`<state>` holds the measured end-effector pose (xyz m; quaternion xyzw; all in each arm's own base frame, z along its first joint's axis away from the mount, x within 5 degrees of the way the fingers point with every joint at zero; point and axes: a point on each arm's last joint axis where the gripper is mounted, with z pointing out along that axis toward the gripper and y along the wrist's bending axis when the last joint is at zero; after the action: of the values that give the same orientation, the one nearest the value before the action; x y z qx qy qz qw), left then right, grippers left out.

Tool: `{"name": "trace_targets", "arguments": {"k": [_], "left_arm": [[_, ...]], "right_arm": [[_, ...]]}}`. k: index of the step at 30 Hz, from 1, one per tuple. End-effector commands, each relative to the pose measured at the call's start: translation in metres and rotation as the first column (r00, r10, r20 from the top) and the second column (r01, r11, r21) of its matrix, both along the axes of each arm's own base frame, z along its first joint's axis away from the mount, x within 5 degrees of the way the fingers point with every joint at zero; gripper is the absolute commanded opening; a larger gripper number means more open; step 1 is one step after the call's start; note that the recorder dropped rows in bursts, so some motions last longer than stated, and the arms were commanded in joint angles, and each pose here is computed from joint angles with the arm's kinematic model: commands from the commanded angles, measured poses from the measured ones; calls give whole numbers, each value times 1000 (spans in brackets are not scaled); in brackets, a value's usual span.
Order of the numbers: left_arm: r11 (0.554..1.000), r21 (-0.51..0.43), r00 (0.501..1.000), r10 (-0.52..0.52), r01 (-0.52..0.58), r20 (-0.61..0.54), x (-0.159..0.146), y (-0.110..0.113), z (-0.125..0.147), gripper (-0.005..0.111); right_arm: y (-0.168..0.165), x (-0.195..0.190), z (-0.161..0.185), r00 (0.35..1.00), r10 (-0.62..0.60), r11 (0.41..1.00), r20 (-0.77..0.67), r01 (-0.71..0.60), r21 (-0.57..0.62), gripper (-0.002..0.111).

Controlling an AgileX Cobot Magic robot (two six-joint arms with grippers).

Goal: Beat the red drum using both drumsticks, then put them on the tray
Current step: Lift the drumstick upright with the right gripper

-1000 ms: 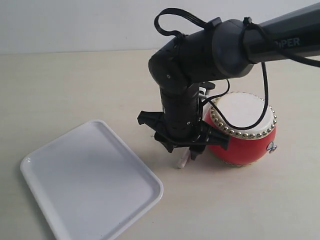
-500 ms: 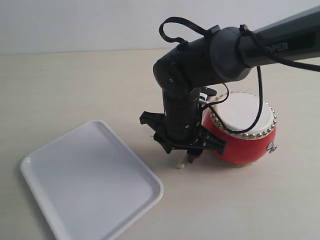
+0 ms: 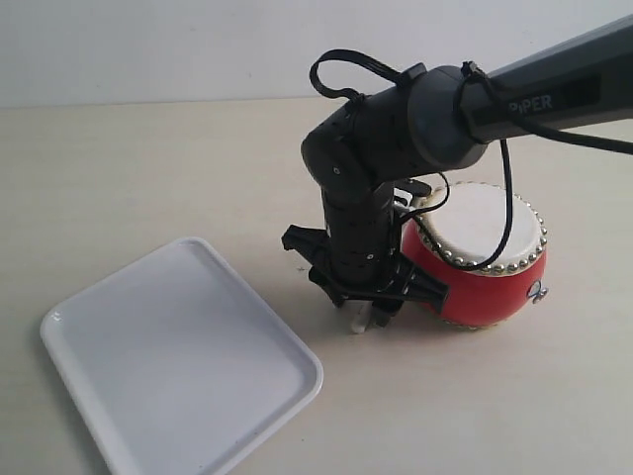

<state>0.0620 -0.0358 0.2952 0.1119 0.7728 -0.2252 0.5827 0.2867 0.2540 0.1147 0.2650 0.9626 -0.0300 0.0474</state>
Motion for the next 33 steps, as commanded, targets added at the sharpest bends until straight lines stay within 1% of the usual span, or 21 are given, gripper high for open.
{"name": "trace_targets", "arguments": {"k": [1,6,9,12,15,18,21,24,26,29,32,33], "left_arm": [[1000,-6,1000,-3,3,9,-1,0,0,0],[1000,-7,1000,-3,3,10,-1,0,0,0],[1000,-7,1000,-3,3,10,-1,0,0,0],[1000,-5,1000,-3,3,7,0,0,-1,0],[1000,-6,1000,-3,3,8,0,0,-1,0],[1000,-6,1000,-3,3,8,0,0,-1,0],[1000,-8,1000,-2,2,12,0,0,-1,0],[1000,0,1000,-1,1,-4,3,-2,-2,0],[1000,8,1000,0,1,-29,7,-4,-4,0],[1000,16,997,4,-2,-82,14,-7,-8,0],[999,47,986,5,3,-167,23,-13,-13,0],[998,67,980,5,9,-201,27,-15,-13,0]], "right_arm": [[0,1,-3,1000,1,1000,-1,-1,-4,43],[-2,-1,-6,1000,-6,1000,-9,6,-13,21],[-5,-4,-9,1000,-7,1000,-20,6,-27,11],[-5,-4,-10,1000,8,999,-13,-9,-38,5],[-7,-3,-8,999,40,998,8,-39,-59,4],[-4,0,-5,996,77,997,35,-76,-31,4],[4,4,-1,986,137,989,94,-142,49,4],[12,6,5,979,153,976,138,-172,137,0],[14,6,11,972,178,966,153,-202,160,0],[15,5,32,947,250,943,199,-285,171,0],[12,2,66,878,387,885,284,-439,152,0],[8,-2,86,843,433,859,319,-493,136,0]]}}
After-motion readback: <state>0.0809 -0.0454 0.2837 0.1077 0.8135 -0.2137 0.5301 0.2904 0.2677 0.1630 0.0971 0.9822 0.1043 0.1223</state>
